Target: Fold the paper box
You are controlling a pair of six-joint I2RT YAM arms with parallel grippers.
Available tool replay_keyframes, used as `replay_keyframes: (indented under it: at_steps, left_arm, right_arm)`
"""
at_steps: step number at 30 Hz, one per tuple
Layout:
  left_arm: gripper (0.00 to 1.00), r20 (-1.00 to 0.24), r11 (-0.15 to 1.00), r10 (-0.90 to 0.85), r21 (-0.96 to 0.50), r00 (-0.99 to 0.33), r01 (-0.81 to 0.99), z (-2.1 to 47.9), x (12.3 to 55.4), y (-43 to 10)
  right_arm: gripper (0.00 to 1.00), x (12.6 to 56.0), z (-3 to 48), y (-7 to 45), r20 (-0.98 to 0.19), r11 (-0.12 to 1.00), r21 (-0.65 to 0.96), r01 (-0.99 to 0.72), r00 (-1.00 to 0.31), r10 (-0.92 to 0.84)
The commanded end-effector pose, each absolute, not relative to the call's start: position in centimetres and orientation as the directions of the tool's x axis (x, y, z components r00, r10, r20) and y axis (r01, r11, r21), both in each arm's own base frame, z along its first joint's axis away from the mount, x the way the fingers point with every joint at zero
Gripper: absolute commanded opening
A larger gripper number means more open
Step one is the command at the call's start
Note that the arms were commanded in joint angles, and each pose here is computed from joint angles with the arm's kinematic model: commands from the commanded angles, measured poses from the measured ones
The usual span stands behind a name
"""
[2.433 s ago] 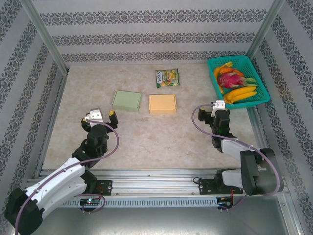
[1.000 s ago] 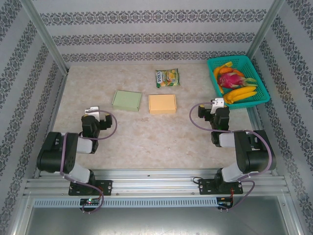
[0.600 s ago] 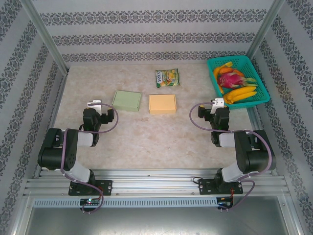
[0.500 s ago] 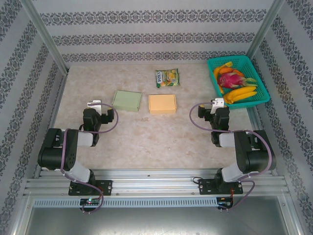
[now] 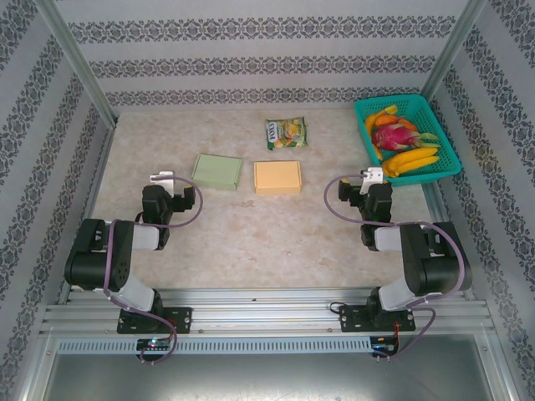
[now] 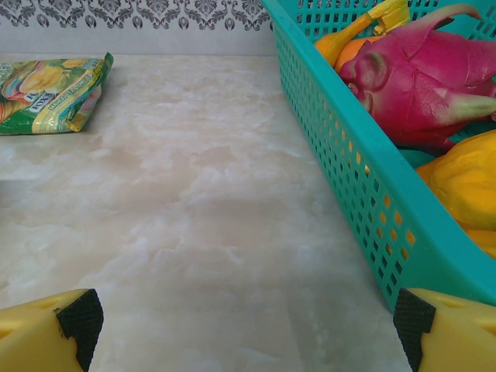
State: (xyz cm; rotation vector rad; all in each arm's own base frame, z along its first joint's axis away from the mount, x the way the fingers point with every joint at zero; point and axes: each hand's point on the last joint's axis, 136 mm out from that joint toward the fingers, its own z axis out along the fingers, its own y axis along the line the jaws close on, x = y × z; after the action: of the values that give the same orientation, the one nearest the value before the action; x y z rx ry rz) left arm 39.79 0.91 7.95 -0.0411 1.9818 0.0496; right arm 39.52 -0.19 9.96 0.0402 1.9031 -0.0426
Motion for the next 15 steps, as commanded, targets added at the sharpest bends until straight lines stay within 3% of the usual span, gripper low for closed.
replay_keyframes:
  at_steps: [1, 15]
  left_arm:
    - [1.0, -0.918, 0.999, 0.009, 0.024, -0.396, -0.032, 8.21, 39.91, 0.48]
    - [1.0, -0.917, 1.0, -0.003, 0.008, -0.399, -0.024, 8.19, 40.02, 0.59]
  right_arm:
    - [0.98, 39.71, 10.6, -0.06, -0.951, 0.999, 0.008, 0.044, -0.308, 0.021]
    - [0.98, 39.69, 10.56, -0.07, -0.951, 0.999, 0.006, 0.044, -0.309, 0.02]
